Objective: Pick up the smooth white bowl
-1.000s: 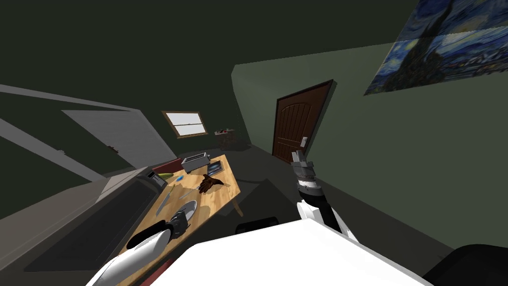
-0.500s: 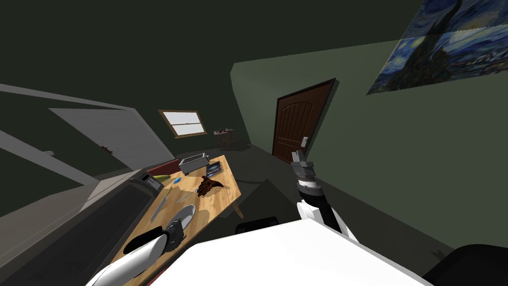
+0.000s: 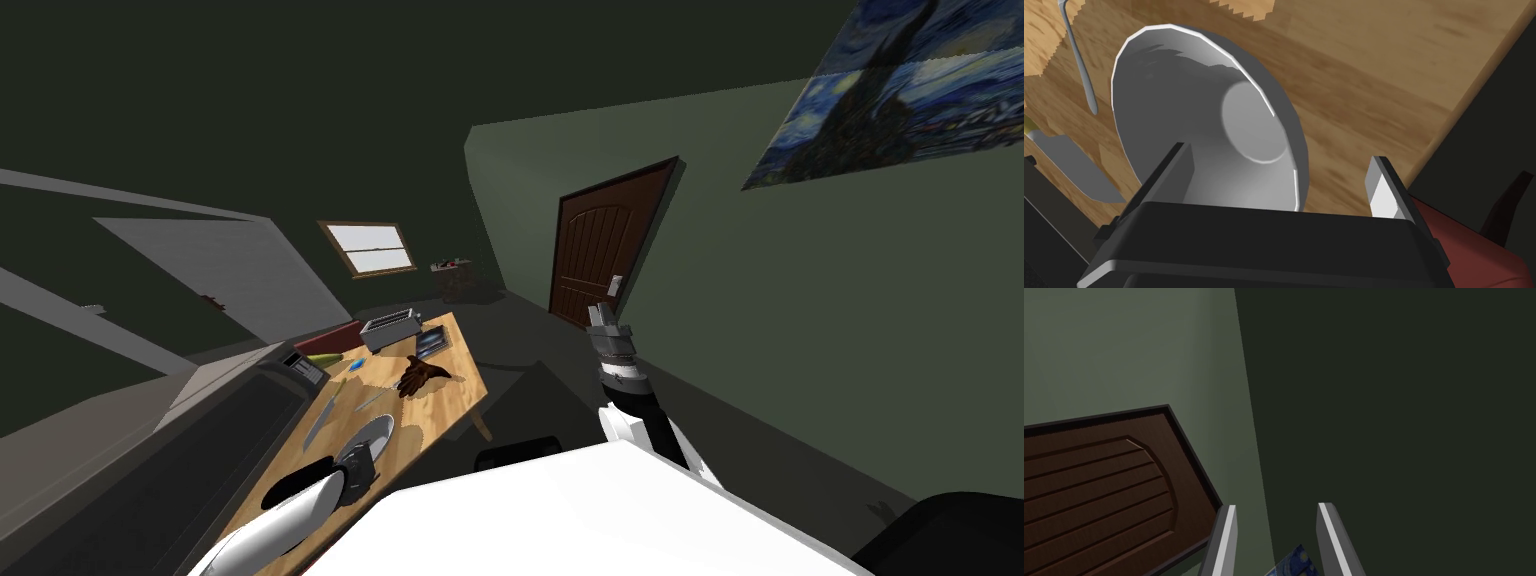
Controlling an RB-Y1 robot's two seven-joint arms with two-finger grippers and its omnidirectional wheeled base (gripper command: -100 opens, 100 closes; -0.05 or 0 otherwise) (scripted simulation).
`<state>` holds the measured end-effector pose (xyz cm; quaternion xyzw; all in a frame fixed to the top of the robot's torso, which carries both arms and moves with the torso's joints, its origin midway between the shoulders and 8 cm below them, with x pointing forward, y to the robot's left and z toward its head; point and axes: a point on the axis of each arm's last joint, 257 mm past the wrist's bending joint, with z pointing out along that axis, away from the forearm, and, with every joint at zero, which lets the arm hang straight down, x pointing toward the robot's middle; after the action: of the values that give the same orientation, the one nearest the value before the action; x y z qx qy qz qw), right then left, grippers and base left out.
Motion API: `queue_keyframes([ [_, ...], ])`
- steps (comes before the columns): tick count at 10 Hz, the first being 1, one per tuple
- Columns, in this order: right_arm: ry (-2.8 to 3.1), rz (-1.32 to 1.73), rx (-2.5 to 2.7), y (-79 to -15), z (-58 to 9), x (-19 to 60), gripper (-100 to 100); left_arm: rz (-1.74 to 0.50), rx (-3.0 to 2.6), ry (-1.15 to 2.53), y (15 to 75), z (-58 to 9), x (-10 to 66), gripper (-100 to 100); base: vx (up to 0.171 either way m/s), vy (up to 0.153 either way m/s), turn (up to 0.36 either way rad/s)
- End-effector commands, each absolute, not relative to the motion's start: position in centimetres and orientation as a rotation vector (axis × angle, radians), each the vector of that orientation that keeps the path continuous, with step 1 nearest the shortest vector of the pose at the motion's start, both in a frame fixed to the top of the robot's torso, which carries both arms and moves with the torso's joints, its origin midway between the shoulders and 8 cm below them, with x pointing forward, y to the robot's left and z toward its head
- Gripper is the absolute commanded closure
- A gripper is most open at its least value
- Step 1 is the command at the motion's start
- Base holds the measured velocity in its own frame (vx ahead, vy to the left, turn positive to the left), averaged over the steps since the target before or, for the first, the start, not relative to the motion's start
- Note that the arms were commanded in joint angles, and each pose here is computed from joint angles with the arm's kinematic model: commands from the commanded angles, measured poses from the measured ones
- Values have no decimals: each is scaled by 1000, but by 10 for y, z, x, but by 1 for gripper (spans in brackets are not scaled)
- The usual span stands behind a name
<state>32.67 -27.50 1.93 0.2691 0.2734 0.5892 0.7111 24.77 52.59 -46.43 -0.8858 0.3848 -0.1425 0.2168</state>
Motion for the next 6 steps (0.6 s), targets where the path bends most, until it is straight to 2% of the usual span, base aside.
queue_keyframes([
  [1, 606, 1307, 597, -275, 19, 327, 0, -395, -2454, 1066, 526, -464, 248, -100, 7, 10, -2],
  [2, 606, 1307, 597, -275, 19, 327, 0, -396, -2452, 1066, 526, -465, 248, 100, 0, 0, 0],
  [6, 606, 1307, 597, -275, 19, 327, 0, -397, -2454, 1064, 526, -465, 248, 100, 0, 0, 0],
])
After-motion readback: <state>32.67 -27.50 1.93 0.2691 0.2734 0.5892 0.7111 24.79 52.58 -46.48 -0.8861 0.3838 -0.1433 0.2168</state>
